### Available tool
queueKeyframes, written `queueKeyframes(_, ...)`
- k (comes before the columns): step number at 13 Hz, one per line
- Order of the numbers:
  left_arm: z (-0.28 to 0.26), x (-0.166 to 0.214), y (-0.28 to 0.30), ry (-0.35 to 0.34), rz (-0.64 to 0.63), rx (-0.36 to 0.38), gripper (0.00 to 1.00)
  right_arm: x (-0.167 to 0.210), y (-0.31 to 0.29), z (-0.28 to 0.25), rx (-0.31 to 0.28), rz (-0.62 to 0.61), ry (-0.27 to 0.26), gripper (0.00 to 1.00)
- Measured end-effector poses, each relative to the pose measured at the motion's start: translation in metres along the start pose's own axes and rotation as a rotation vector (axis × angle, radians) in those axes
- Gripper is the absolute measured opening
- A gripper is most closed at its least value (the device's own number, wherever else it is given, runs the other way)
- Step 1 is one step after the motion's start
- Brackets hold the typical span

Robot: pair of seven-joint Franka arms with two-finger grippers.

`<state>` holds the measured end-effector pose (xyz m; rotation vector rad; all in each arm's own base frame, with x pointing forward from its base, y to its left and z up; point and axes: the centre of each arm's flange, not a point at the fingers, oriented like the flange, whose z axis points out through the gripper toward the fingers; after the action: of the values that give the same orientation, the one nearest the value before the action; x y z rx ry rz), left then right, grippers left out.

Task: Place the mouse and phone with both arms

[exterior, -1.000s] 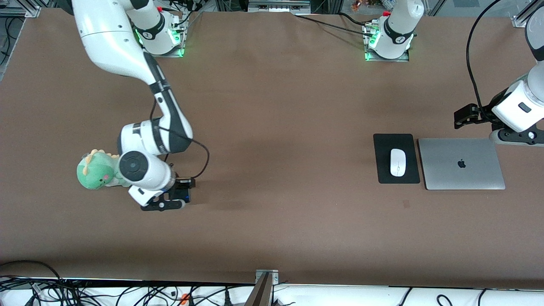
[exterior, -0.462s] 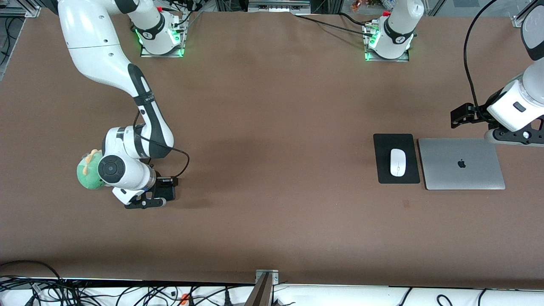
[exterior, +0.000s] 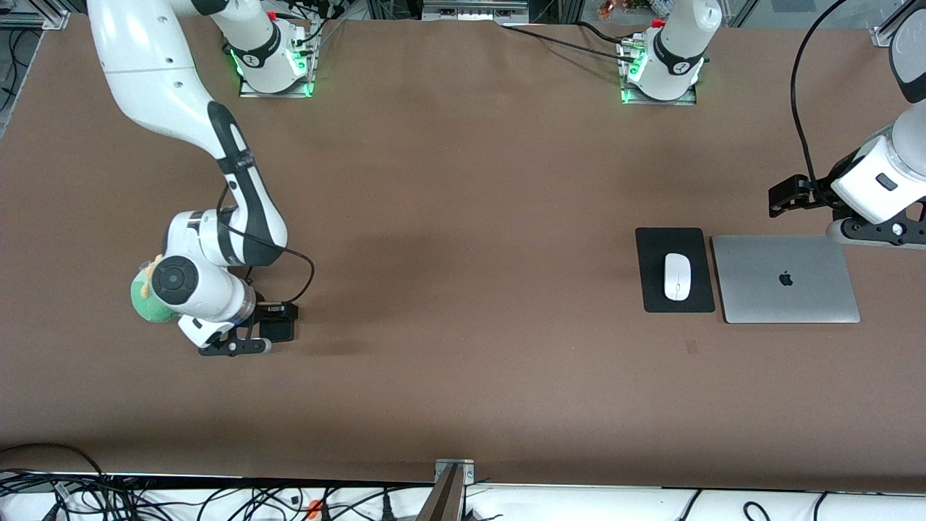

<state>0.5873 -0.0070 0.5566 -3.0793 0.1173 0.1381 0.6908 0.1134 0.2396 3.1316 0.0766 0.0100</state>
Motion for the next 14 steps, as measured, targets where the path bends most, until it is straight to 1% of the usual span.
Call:
queueKeyframes(2, 0.0, 0.0, 0.002, 0.0, 0.003, 0.0, 1.0, 0.0, -0.002, -0.054, 0.018, 0.037, 0.023, 1.0)
queueKeyframes(5, 0.0, 0.0, 0.003, 0.0, 0.004, 0.0, 1.0, -0.015, -0.004, -0.148, 0.047, 0.052, 0.028, 1.0)
queueKeyframes(7, -0.001, 0.0, 0.003, 0.0, 0.004, 0.0, 1.0, -0.037, 0.0, -0.216, 0.065, 0.048, 0.021, 1.0)
queueKeyframes(9, -0.001, 0.0, 0.003, 0.0, 0.004, 0.0, 1.0, -0.067, 0.009, -0.276, 0.077, 0.048, -0.002, 1.0)
queueKeyframes(12, -0.001, 0.0, 0.003, 0.0, 0.005, 0.0, 1.0, -0.106, 0.034, -0.337, 0.09, 0.063, -0.017, 1.0)
queueKeyframes(14, -0.001, 0.0, 0.003, 0.0, 0.005, 0.0, 1.0, -0.118, 0.041, -0.351, 0.086, 0.059, -0.02, 1.0)
